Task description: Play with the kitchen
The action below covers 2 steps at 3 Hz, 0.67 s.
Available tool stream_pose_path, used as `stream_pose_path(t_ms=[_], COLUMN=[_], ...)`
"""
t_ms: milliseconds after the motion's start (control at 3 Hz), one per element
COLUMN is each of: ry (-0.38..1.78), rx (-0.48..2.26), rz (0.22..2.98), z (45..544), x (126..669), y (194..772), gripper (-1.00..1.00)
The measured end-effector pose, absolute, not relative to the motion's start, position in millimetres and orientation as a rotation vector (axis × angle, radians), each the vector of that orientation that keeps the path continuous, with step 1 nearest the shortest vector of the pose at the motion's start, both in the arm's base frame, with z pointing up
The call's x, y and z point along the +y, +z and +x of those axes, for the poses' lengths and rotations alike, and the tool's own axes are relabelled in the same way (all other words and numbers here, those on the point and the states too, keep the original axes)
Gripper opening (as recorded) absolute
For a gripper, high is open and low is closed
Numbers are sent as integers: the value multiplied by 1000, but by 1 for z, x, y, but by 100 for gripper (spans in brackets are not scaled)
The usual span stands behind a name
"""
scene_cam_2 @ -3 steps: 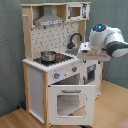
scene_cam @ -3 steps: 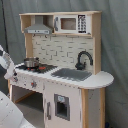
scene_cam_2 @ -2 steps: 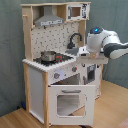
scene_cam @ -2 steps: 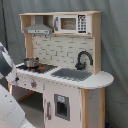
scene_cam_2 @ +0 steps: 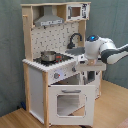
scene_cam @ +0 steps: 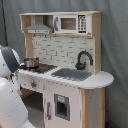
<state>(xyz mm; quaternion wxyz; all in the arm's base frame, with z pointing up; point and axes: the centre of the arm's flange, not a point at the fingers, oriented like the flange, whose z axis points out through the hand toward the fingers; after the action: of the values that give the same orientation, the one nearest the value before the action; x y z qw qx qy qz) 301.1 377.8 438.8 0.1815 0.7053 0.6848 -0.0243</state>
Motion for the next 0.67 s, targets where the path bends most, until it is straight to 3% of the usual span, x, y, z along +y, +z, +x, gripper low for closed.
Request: stream_pose_path(t_ms=[667], ry=[-61], rx=[2074], rz=[1935], z=[316], x=[361], y=[398], gripper=[100])
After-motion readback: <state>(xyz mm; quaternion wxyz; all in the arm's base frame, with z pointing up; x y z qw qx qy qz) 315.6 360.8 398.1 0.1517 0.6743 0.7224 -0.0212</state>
